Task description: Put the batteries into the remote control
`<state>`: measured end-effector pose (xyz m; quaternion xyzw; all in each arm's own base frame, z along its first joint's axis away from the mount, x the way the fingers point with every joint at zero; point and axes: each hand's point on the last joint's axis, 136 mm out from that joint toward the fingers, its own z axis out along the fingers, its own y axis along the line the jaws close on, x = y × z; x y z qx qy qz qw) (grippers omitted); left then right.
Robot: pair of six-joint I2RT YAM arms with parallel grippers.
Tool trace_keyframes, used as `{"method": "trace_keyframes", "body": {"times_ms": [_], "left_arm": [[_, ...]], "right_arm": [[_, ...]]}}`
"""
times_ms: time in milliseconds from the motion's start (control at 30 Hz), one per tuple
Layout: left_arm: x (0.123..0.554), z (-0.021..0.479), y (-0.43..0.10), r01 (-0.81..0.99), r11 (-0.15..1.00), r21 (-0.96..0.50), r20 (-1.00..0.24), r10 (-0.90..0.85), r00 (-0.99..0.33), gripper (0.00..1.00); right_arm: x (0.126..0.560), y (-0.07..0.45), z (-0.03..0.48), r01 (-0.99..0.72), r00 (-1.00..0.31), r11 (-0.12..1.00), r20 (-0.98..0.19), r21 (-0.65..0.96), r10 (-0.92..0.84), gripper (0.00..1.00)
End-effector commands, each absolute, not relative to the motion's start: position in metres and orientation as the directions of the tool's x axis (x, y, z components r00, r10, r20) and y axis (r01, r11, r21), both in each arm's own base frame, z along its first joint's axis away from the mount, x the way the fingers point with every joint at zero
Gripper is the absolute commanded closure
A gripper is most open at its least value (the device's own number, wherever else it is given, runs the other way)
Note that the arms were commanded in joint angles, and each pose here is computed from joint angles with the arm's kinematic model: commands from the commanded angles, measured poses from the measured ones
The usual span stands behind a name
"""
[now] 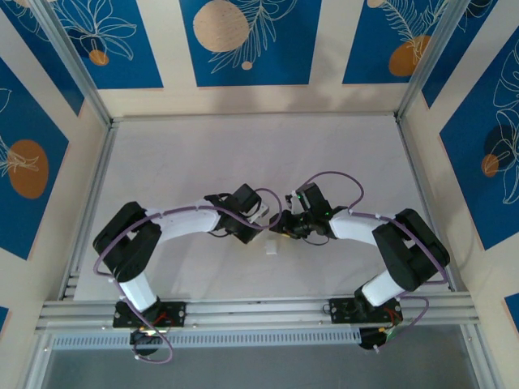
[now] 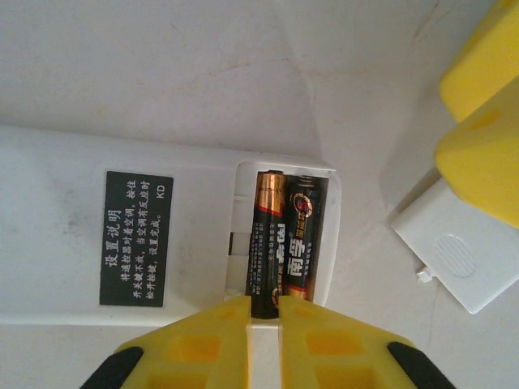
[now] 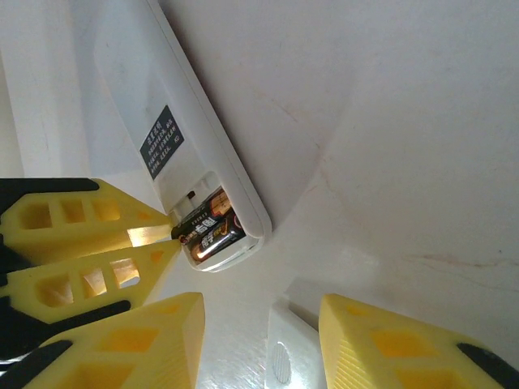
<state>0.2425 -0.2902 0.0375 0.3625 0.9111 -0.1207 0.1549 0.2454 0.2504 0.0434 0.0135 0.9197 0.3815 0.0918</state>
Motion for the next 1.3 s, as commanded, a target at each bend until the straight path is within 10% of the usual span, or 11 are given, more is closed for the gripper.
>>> {"method": "trace_keyframes", "body": {"times_ms": [0, 500, 767, 1267], "left_arm": [[0.241, 0.042, -0.291, 0.714, 0.694, -0.088, -0.371, 0.643, -0.67, 0.91], [0.245, 0.064, -0.295, 0.709, 0.698, -0.095, -0.427, 0.615, -0.663, 0.97], [0.247, 0.052, -0.299, 0.711, 0.696, -0.1, -0.411, 0.622, -0.667, 0.77], [0.246, 0.038, -0.298, 0.718, 0.693, -0.058, -0.372, 0.653, -0.66, 0.72]], "right_arm": [[0.239, 0.251, 0.04, -0.029, -0.988, 0.697, -0.128, 0.716, 0.091, 0.57], [0.24, 0.253, 0.037, -0.022, -0.989, 0.694, -0.119, 0.719, 0.092, 0.57], [0.238, 0.253, 0.035, -0.019, -0.99, 0.696, -0.113, 0.718, 0.09, 0.57], [0.238, 0.255, 0.031, -0.013, -0.991, 0.693, -0.104, 0.721, 0.09, 0.57]]}}
